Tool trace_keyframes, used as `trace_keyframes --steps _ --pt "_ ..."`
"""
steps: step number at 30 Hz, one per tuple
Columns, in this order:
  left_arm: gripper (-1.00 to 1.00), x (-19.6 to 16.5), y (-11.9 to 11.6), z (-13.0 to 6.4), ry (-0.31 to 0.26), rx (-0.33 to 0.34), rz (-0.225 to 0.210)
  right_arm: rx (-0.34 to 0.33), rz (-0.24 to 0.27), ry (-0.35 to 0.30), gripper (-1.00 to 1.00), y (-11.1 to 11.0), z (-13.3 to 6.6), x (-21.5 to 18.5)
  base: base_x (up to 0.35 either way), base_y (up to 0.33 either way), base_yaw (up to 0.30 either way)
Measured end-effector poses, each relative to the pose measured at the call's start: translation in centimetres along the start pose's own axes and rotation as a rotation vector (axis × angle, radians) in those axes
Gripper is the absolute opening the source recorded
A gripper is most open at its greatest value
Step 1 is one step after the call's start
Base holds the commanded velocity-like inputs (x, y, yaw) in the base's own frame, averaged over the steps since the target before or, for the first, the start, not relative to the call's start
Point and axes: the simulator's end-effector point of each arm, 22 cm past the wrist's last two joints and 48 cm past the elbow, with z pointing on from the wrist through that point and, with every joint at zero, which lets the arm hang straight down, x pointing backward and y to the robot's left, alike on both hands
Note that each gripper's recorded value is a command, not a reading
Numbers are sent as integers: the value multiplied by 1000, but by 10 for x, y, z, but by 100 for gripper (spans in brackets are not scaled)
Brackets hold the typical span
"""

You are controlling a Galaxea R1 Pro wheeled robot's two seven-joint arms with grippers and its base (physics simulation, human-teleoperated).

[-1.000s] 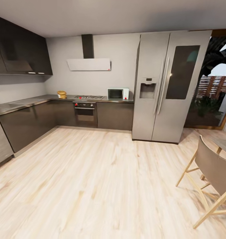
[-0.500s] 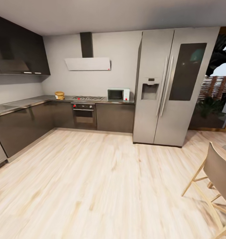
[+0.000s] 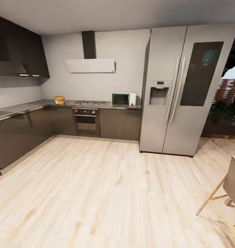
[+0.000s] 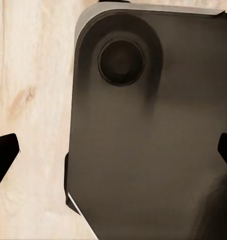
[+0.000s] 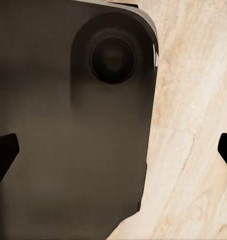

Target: In the kitchen, take the popcorn bag from the countertop, put it into the microwave, and heat it until the popcorn is cooked so the cooked popcorn ends up inside the bag.

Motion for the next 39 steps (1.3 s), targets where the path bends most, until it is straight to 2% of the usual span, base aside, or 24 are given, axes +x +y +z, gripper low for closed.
trace_keyframes --steps 39 --pt "100 -1 6 0 0 -8 0 6 0 -1 100 -5 0 0 334 118 0"
